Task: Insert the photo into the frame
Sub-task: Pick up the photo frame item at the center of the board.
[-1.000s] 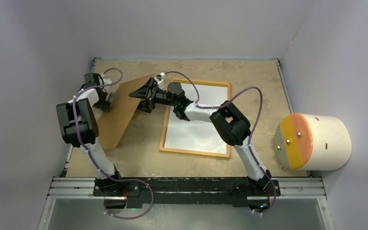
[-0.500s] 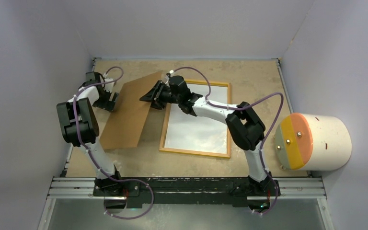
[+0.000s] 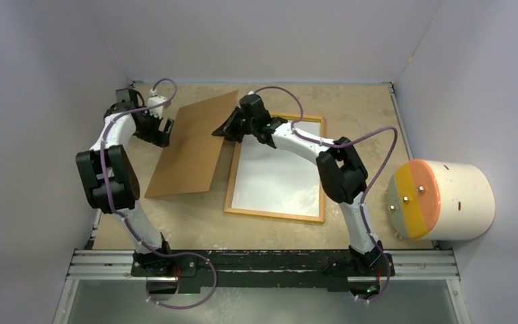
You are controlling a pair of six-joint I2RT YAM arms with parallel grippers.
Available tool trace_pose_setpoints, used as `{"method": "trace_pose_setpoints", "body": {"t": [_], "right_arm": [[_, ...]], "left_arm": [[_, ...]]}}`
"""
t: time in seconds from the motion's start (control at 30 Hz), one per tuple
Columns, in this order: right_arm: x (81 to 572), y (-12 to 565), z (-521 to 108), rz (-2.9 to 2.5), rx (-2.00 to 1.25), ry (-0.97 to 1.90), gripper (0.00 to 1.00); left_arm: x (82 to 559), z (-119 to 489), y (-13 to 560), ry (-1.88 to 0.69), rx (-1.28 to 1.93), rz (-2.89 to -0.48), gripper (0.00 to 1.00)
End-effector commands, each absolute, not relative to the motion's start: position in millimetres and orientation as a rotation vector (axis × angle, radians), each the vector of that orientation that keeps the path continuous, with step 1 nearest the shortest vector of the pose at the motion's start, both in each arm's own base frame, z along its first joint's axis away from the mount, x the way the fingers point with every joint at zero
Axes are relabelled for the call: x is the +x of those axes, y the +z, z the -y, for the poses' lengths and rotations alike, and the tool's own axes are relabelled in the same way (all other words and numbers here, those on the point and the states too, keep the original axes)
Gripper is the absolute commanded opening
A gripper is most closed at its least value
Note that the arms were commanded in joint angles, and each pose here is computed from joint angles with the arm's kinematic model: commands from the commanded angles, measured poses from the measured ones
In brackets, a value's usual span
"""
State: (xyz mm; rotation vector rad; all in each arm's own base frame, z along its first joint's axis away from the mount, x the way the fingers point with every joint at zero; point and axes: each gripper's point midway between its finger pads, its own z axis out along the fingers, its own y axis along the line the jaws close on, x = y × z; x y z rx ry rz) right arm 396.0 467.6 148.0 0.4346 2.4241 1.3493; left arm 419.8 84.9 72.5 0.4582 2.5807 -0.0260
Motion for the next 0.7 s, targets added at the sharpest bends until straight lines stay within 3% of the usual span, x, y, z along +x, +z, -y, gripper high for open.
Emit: {"method": "trace_pose_setpoints", "body": {"t": [0.0,0.27,0.67], "right_arm": [[435,220,-457,-2.247,0.495,1.467,0.00],[446,241,-446,-2.187,0.768,1.633,0.00],[444,268,-446,-2.069,0.954,1.833,0.00]], "left_arm": [[423,-33,164,-0.237,0.764,-2.228,0.86],[335,35,245,-0.342,1.375,-1.675,0.86],[274,53,258,-0.289,1.616,-1.498,0.83]]}}
